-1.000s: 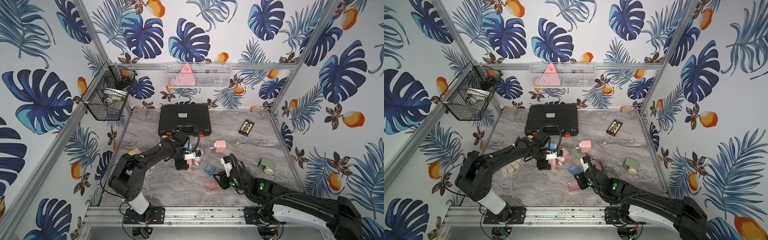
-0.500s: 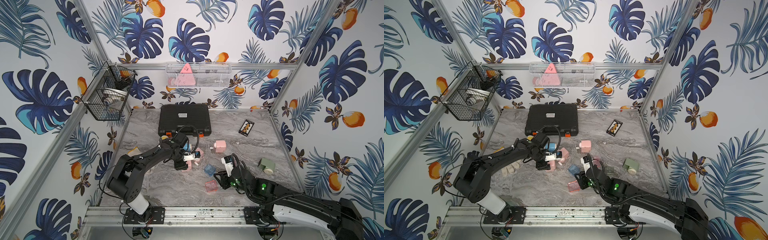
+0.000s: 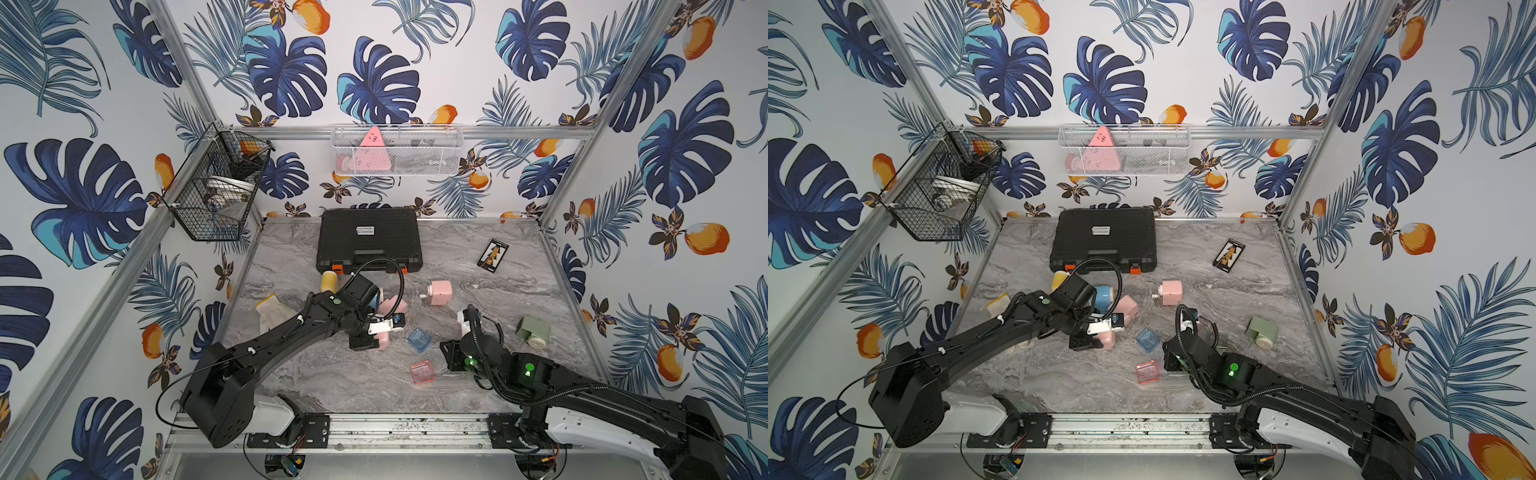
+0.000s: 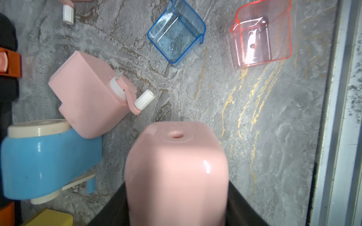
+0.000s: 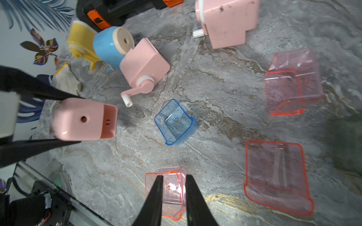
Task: Put the tray back into the pencil sharpener
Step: Pick up the pencil sharpener from the center of the board, then close the container of the pencil sharpener.
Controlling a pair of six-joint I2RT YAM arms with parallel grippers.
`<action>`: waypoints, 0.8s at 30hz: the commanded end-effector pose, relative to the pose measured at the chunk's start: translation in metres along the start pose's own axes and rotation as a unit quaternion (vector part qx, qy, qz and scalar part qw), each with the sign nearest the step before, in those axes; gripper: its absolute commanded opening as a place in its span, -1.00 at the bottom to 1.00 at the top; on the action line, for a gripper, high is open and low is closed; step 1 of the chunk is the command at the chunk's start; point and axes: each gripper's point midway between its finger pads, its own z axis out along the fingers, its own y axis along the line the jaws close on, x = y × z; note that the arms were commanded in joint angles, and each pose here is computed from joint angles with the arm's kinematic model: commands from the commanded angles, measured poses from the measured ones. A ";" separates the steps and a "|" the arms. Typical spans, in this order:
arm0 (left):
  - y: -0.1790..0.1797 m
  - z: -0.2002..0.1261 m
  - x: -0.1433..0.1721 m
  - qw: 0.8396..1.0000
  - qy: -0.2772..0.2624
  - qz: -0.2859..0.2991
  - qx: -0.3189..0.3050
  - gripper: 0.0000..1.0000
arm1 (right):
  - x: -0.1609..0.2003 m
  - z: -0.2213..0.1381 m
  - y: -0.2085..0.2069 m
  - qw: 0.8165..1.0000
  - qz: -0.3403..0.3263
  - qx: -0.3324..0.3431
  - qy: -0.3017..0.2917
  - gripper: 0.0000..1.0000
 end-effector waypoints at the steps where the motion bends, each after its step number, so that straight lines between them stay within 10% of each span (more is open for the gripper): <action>1: -0.014 -0.003 -0.009 1.000 -0.014 -0.004 0.011 0.14 | 0.005 -0.002 -0.010 0.999 0.023 0.037 0.021 -0.53; 24: -0.081 0.028 -0.028 0.998 0.013 -0.001 0.062 0.06 | 0.068 0.029 0.008 0.974 0.111 -0.025 0.197 -0.49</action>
